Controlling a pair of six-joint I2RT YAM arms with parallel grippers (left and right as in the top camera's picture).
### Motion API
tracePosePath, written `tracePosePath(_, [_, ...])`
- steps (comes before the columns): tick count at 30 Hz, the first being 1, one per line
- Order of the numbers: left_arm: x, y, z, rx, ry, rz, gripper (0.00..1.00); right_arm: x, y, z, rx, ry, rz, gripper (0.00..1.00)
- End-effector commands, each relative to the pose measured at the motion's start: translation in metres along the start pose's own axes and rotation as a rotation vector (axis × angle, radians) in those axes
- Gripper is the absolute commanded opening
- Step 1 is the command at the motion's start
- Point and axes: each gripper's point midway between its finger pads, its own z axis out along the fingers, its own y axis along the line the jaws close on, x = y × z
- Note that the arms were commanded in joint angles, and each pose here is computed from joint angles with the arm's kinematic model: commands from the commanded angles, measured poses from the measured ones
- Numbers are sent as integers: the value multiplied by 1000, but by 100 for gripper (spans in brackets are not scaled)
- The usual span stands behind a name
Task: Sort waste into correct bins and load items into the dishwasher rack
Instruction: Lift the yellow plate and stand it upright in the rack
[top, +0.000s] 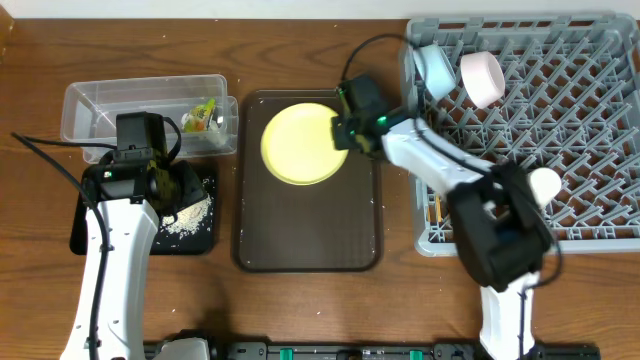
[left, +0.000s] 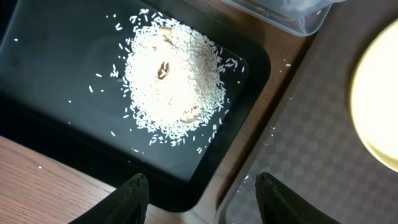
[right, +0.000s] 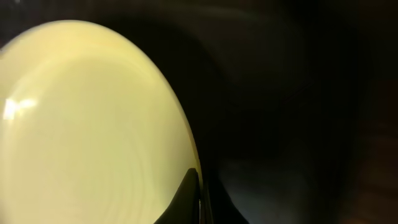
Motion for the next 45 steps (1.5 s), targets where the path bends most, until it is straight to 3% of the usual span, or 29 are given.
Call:
tracePosePath(1, [-3, 1, -3, -2, -11, -5, 58, -47, -14, -67, 39, -143, -97, 1])
tracePosePath(14, [-3, 1, -3, -2, -12, -5, 58, -86, -117, -246, 564, -333, -255, 1])
tracePosePath(20, [-3, 1, -3, -2, -12, -5, 58, -80, -162, -287, 823, -272, -316, 1])
tracePosePath(26, [-3, 1, -3, -1, -12, -5, 58, -60, -178, -283, 882, -136, -376, 1])
tracePosePath(39, [-3, 1, -3, -2, -12, -5, 58, -40, -185, -237, 857, -31, -345, 1])
tracePosePath(45, [-3, 1, -3, -2, -12, -5, 58, -34, -170, -209, 723, -25, -305, 2])
